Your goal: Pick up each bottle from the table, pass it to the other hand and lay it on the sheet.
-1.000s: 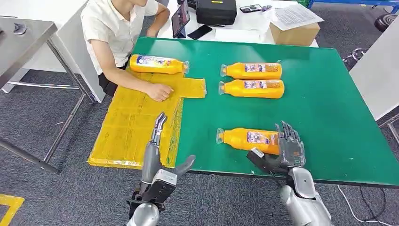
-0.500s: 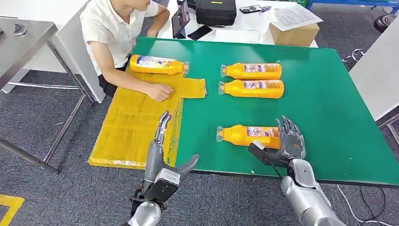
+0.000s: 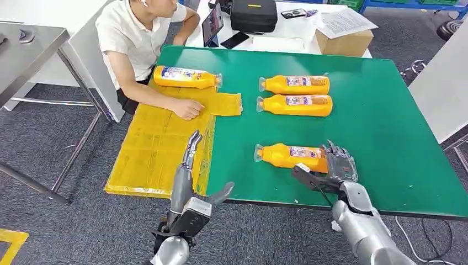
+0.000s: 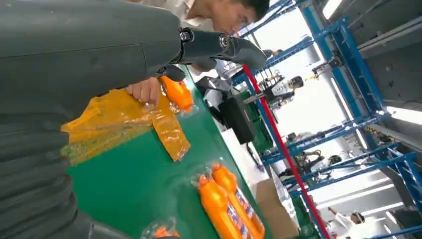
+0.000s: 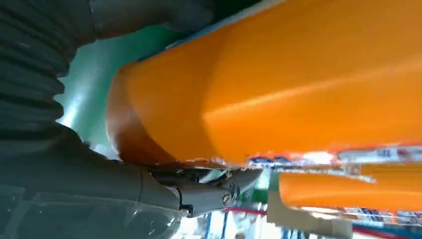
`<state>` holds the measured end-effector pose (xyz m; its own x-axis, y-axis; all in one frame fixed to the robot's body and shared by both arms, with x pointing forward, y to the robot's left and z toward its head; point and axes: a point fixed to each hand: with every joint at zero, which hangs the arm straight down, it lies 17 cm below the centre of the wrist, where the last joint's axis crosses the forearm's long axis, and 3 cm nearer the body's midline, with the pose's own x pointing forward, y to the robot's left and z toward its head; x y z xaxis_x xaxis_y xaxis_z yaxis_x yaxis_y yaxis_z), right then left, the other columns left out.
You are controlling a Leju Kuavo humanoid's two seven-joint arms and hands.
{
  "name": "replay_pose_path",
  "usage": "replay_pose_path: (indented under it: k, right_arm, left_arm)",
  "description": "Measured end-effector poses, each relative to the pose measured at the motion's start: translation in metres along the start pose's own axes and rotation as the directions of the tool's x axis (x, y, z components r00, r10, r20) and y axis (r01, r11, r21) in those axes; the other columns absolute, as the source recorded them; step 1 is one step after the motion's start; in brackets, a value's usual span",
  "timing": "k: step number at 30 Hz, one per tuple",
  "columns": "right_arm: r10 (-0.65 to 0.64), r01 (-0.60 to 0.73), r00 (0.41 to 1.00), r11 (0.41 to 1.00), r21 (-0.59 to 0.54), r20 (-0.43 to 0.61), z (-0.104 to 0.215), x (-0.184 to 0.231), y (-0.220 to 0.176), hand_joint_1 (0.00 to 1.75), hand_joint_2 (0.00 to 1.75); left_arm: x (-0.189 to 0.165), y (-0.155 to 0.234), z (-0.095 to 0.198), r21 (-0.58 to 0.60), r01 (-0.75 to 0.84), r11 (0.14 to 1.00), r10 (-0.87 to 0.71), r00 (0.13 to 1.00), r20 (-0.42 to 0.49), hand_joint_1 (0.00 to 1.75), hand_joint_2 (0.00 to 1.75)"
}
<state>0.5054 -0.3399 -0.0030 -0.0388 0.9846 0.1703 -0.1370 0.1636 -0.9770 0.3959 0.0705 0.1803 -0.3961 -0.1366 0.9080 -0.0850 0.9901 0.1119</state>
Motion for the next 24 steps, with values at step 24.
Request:
replay_pose_path:
  k: [24]
  right_arm:
    - [-0.63,0.64,0.751,0.768,0.016,0.197,0.03,0.07,-0.007,1.75,1.75]
  left_arm:
    - [-0.063,-0.04,0.028,-0.003,-0.499,0.867,0.447,0.78,-0.438,0.0,1.75]
